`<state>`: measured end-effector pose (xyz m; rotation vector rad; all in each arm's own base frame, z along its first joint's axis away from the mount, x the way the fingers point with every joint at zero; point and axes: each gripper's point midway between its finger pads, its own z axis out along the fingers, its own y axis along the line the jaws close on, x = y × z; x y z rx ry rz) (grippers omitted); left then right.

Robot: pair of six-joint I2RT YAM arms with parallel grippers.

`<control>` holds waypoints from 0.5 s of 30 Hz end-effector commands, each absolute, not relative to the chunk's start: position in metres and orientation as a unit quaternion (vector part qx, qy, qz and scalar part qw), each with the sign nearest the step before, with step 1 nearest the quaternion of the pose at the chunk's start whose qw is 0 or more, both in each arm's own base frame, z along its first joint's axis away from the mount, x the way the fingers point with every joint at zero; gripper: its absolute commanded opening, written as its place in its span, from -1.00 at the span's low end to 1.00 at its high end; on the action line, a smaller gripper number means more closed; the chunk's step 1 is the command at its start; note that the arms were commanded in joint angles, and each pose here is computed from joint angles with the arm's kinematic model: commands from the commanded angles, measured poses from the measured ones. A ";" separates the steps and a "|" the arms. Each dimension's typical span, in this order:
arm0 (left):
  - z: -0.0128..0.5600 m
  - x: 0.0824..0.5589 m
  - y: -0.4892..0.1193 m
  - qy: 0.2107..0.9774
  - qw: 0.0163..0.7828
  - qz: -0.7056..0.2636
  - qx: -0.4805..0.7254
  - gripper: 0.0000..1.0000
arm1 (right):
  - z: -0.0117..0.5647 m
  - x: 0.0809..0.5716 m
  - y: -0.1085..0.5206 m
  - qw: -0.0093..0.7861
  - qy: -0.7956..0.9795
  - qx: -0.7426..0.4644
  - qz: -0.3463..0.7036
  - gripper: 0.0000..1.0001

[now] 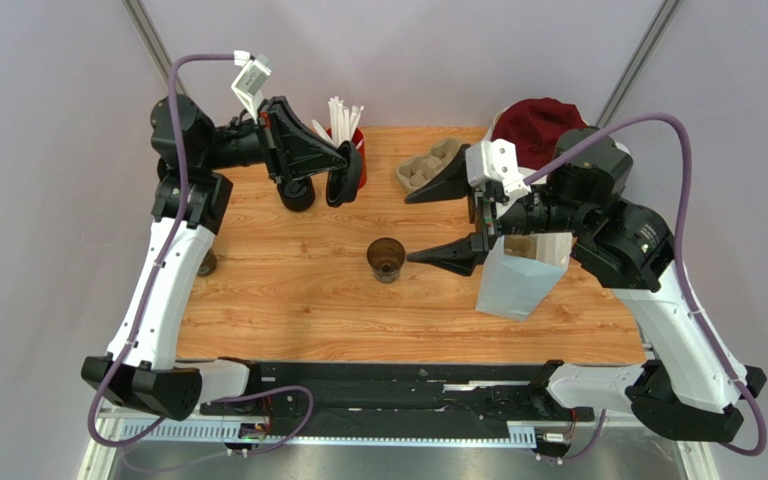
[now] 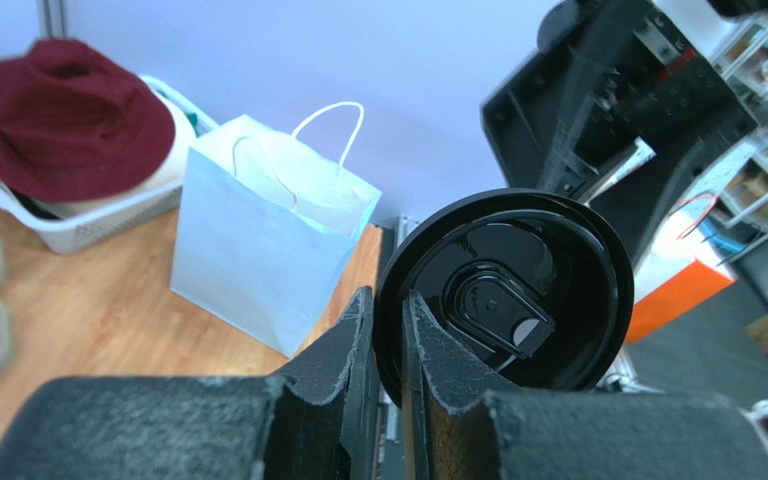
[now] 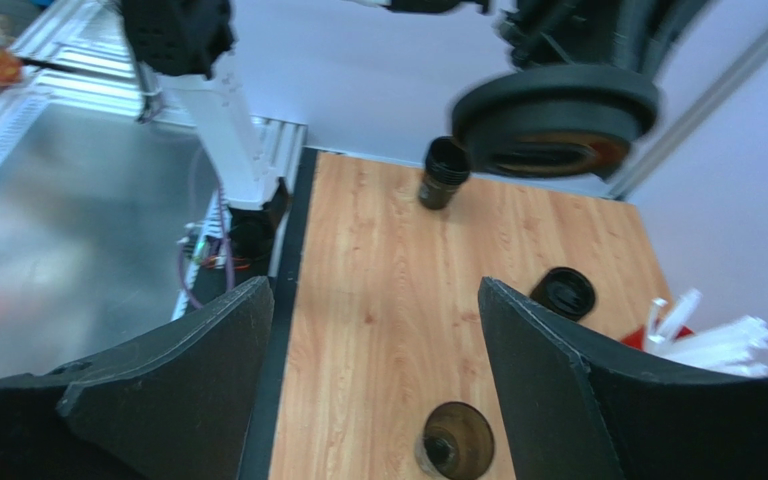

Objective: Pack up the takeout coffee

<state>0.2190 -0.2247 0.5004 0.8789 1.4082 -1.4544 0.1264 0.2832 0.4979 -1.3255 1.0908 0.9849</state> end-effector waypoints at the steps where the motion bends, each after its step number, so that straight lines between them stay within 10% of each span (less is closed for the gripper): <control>1: 0.519 0.212 -0.227 0.541 0.443 -0.628 0.342 -1.00 | 0.493 0.096 0.289 0.495 0.401 -0.610 0.471 0.65; 15: 0.515 0.208 -0.231 0.449 0.451 -0.725 0.265 -1.00 | 0.514 0.151 0.326 0.539 0.434 -0.560 0.455 0.55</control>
